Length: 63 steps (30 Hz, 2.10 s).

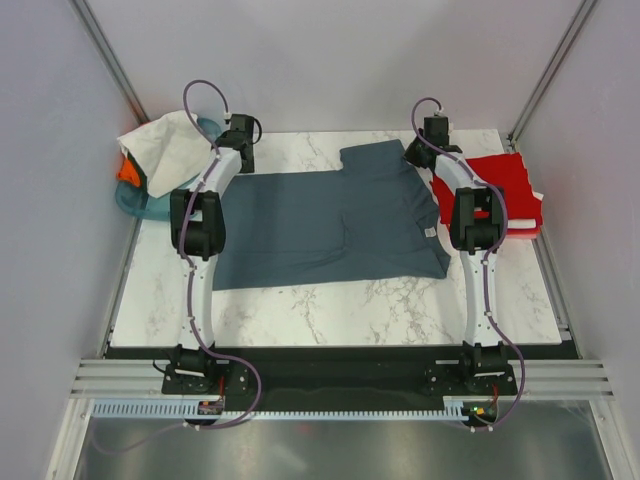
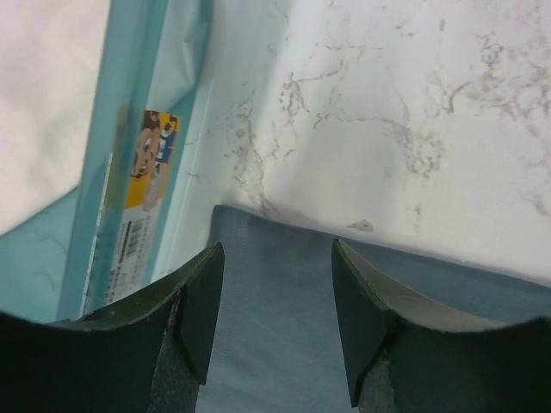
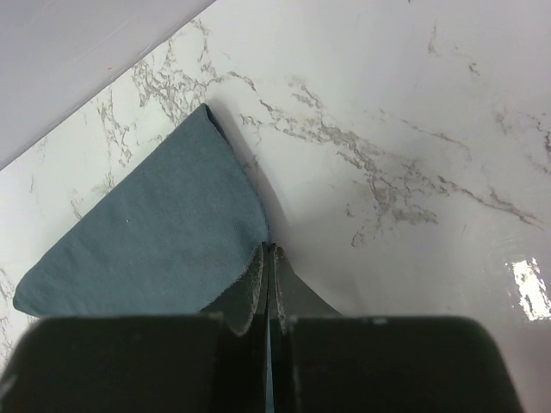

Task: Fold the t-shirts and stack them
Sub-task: Fold the tshirt

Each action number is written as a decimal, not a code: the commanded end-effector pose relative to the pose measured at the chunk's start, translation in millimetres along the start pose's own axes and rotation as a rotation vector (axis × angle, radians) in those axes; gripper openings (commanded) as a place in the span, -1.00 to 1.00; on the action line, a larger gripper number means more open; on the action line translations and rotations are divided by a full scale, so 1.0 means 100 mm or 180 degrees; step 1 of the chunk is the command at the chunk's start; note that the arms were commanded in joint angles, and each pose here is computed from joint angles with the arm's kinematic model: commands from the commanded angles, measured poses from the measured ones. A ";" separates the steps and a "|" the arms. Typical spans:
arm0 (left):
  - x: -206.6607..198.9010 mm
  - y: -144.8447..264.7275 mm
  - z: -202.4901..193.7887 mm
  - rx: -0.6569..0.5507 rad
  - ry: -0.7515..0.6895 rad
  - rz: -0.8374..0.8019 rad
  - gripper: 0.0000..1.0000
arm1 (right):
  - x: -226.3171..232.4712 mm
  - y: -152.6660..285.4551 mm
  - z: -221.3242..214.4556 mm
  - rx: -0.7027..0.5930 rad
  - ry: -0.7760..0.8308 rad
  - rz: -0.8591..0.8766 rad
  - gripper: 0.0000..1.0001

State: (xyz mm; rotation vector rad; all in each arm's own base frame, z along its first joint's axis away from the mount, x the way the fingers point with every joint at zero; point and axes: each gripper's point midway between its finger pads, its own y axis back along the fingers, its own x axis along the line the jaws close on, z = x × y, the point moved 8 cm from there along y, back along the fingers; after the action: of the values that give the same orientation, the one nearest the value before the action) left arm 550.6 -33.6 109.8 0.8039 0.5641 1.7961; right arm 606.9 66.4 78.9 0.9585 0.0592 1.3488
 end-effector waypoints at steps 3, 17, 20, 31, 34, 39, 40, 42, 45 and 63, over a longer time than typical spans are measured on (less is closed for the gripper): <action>0.15 -0.11 0.05 -0.0058 -0.0250 0.0095 0.20 | 0.08 0.15 0.19 -0.0067 -0.0073 0.0131 -1.00; 0.03 -0.38 -0.36 0.0442 -0.0648 -0.0255 -0.03 | 0.07 0.21 0.26 -0.0096 -0.0115 0.0160 -1.00; 0.04 -0.39 -0.38 0.0482 -0.0561 -0.0308 -0.14 | 0.06 0.22 0.26 -0.0090 -0.0123 0.0151 -1.00; 0.08 -0.40 -0.47 0.0734 -0.0192 -0.0621 -0.02 | 0.07 0.27 0.30 -0.0112 -0.0122 0.0163 -1.00; 0.08 -0.37 -0.50 0.0821 -0.0175 -0.0748 0.02 | 0.06 0.29 0.33 -0.0134 -0.0130 0.0158 -1.00; 0.01 -0.38 -0.65 0.1059 -0.0216 -0.1094 -0.22 | 0.08 0.32 0.34 -0.0143 -0.0131 0.0170 -1.00; 0.01 -0.37 -0.68 0.1127 -0.0226 -0.1085 -0.26 | 0.08 0.33 0.36 -0.0154 -0.0133 0.0172 -1.00; 0.02 -0.36 -0.71 0.1180 -0.0213 -0.1101 -0.31 | 0.07 0.34 0.35 -0.0142 -0.0139 0.0164 -1.00; 0.02 -0.36 -0.70 0.1178 -0.0221 -0.1087 -0.68 | 0.09 0.35 0.35 -0.0143 -0.0141 0.0170 -1.00; 0.30 0.01 0.04 0.0358 0.0100 -0.0449 -0.95 | 0.23 0.62 0.49 -0.0175 -0.0029 0.0337 -1.00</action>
State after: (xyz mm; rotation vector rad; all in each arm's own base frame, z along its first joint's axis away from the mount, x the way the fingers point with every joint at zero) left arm 550.2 -9.4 93.9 0.8427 0.7345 1.5960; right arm 594.4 54.6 103.8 1.0019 0.0246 1.3633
